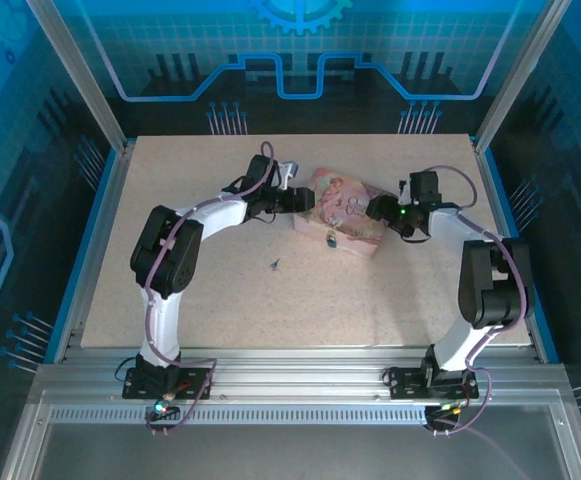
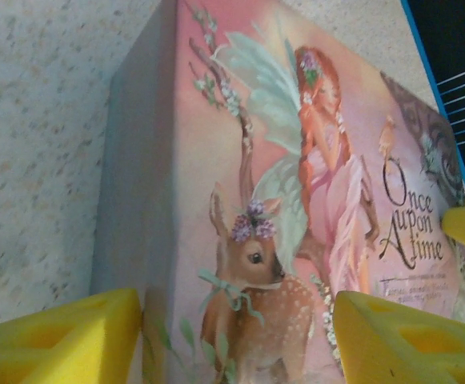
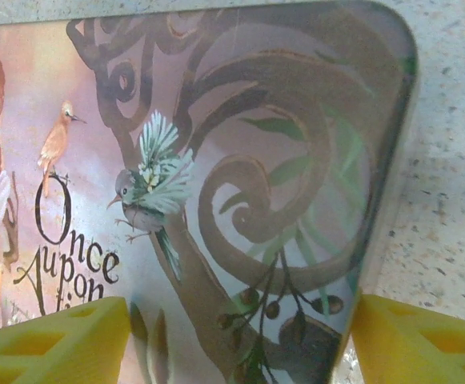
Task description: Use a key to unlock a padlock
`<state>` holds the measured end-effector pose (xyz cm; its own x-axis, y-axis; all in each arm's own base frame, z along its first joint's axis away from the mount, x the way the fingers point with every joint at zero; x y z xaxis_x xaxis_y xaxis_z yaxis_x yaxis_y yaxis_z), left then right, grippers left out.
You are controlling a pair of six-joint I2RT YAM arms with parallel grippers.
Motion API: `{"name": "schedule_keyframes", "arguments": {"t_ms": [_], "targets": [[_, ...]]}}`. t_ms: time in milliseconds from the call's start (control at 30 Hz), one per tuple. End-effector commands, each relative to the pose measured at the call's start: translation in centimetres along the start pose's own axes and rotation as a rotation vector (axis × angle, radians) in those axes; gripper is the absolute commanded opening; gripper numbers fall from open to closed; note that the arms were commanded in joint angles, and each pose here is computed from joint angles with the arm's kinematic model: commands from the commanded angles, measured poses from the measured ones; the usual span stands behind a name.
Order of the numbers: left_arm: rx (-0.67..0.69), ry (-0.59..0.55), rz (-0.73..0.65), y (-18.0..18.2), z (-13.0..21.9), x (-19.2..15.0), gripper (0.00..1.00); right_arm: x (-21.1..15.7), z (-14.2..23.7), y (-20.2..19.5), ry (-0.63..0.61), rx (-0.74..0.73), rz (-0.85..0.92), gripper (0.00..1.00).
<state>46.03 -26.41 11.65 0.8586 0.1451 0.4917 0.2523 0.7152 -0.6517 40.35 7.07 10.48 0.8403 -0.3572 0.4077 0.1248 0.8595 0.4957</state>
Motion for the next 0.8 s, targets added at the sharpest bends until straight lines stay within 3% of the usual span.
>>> {"name": "schedule_keyframes", "arguments": {"t_ms": [0,333,767], "targets": [[-0.064,0.006,-0.011,-2.1,2.0,-1.0,0.65,-1.3,-1.2,3.2,0.081,0.056,0.081,0.74],[0.024,-0.077,0.07,1.9,6.1,-2.8,0.65,-1.2,-4.1,7.8,0.127,0.079,0.182,0.76],[0.089,-0.134,0.105,3.6,8.2,-3.3,0.67,-0.9,-6.6,10.6,0.154,0.083,0.244,0.78]]}}
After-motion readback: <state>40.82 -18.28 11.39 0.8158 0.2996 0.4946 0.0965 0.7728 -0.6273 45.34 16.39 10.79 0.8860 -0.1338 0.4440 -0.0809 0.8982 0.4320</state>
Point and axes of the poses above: each hand's point on the last joint's axis, 136 mm out from that joint toward the fingers, its own z axis back along the fingers, its own y axis along the line the jaws close on, x = y × z, the point moved 3 cm from there along z, back along the fingers, and after that the axes turned 4 degrees about z, right-handed, at the moved point
